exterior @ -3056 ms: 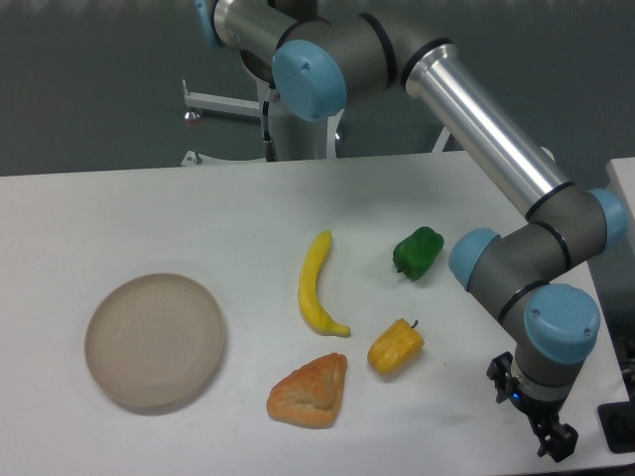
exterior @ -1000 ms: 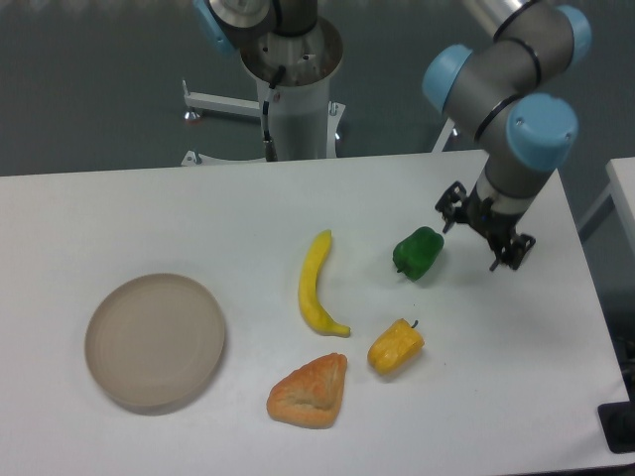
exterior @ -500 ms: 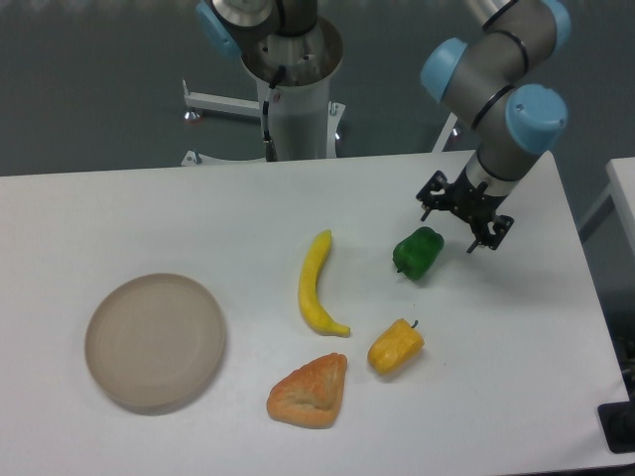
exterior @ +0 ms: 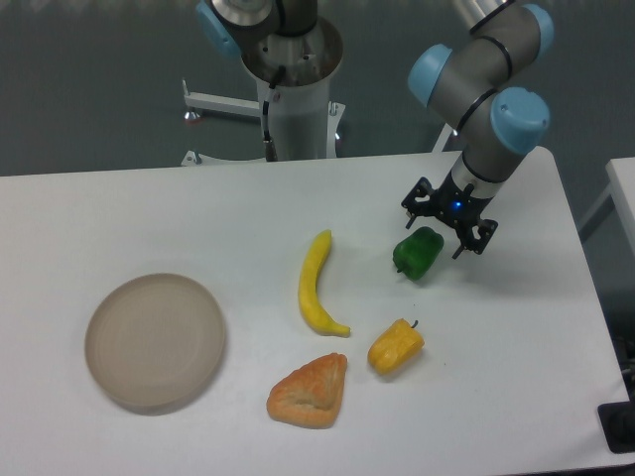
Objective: Pick up the green pepper from the table
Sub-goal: 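Lower the open gripper down over the green pepper, then close the gripper around the green pepper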
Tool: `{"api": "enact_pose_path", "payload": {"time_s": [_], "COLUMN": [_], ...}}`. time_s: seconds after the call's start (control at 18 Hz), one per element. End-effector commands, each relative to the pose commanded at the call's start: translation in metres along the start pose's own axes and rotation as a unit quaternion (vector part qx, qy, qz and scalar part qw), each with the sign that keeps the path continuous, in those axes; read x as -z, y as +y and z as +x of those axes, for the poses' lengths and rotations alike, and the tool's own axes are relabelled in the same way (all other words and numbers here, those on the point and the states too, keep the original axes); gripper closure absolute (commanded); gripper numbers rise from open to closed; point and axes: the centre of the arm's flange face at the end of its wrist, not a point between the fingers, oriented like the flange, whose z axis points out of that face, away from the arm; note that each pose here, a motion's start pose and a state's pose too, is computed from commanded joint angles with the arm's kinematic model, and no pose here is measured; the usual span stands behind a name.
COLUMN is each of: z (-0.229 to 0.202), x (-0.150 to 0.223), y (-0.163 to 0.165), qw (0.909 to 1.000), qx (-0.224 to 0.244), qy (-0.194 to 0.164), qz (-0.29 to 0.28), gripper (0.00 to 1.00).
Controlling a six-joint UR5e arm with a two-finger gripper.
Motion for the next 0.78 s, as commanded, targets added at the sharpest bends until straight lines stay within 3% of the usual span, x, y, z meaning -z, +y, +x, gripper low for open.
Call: {"api": "enact_pose_path", "payload": {"time_s": [0.5, 0.67, 0.72, 0.78], "z": [0.006, 0.004, 0.003, 0.003], "x": [-0.012, -0.014, -0.014, -0.011], "y": [0.001, -0.004, -0.005, -0.005], "qw": [0.9999, 0.9997, 0.9997, 0.9996], "qx": [-0.013, -0.022, -0.023, -0.024], "qy": [0.008, -0.008, -0.01, -0.012], "qz": [-0.002, 0.002, 0.002, 0.003], "gripper": [0.0, 0.0, 0.03, 0.16]}}
